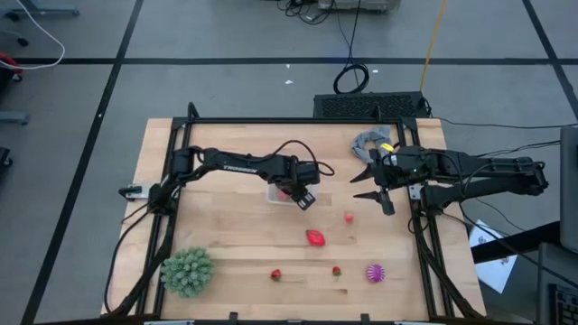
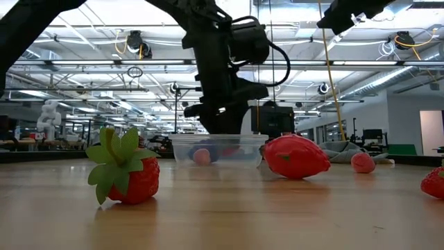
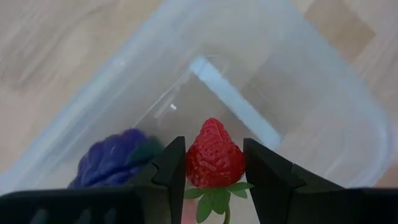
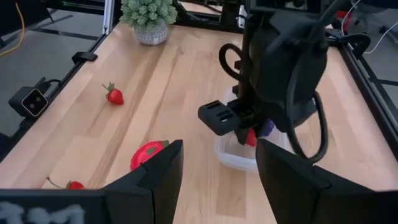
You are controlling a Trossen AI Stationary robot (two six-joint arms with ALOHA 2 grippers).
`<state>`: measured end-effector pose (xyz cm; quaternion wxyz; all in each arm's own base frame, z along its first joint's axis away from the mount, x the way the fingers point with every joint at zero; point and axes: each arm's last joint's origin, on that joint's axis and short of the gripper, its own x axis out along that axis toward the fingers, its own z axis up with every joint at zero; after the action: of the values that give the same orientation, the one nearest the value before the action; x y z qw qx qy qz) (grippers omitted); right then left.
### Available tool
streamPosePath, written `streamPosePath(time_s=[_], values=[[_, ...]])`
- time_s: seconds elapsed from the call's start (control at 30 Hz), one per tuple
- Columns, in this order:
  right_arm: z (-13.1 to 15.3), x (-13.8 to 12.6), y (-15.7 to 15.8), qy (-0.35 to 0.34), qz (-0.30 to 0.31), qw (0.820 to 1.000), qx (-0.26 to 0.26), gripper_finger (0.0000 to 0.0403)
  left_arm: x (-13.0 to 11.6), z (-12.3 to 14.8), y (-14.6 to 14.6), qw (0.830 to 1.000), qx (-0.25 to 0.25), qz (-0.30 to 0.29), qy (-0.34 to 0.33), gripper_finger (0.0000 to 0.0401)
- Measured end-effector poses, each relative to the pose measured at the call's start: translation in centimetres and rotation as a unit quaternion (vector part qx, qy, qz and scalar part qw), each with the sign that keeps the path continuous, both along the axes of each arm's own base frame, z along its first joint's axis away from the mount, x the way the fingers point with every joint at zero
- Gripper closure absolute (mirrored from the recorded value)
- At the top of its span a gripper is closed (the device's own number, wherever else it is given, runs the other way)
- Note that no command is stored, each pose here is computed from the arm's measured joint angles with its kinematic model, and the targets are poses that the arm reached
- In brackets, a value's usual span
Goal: Pick and placing Produce into tupperware
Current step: Put the left strawberry into the transparent bin
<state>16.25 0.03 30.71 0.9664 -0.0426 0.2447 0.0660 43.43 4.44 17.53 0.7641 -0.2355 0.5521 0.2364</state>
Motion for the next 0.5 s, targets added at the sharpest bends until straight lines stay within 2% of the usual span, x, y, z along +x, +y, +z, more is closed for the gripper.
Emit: streamPosePath(time_s=[0.27,0.5], values=[[0.07,0.05,0.00,-0.005,0.004,1.000,-0.008,0.0211,0.01,0.09,-0.06,1.000,-0.011,-0.003,-0.002,0.0269],[0.05,0.04,0.00,-0.004,0.004,1.000,-0.008,0.0211,0.01,0.09,0.03,1.000,-0.011,0.000,-0.003,0.0234]])
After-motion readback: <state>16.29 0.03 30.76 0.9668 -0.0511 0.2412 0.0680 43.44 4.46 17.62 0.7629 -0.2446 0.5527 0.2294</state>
